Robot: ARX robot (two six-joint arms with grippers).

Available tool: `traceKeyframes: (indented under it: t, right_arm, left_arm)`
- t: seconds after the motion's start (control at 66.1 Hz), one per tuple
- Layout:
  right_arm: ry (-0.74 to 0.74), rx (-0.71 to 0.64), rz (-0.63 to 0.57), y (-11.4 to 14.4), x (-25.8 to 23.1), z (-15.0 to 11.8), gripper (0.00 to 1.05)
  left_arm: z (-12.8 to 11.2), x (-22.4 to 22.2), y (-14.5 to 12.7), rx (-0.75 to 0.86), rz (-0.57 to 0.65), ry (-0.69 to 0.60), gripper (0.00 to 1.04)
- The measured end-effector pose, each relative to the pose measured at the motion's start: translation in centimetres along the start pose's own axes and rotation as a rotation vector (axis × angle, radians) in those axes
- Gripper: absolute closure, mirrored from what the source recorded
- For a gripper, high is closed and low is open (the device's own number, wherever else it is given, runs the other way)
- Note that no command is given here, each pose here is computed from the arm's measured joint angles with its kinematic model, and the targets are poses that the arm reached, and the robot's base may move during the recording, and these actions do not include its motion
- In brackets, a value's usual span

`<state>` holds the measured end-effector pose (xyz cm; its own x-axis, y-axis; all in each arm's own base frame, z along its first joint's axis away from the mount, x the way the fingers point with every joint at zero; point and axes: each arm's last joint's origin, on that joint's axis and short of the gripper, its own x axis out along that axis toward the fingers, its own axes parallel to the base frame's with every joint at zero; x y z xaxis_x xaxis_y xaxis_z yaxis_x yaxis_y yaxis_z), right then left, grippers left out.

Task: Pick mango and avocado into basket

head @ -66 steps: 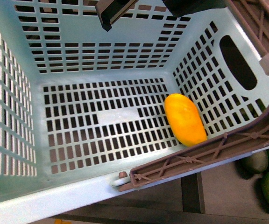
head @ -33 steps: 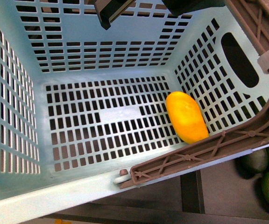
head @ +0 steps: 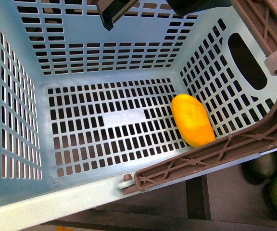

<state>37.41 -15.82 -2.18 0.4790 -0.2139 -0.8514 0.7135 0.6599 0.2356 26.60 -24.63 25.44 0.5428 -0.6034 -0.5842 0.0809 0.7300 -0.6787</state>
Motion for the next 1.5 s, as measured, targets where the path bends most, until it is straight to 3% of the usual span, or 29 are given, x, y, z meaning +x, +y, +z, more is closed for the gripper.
traceKeyframes:
  t: [0.801,1.497]
  right_arm:
    - [0.050,0.003,0.002,4.0,5.1,-1.2,0.09]
    - [0.041,-0.003,-0.018,4.8,6.3,-1.6,0.09]
  left_arm:
    - [0.0,0.0,0.0,0.000,0.001,-0.001,0.91]
    - [0.0,0.0,0.0,0.000,0.001,-0.002,0.91]
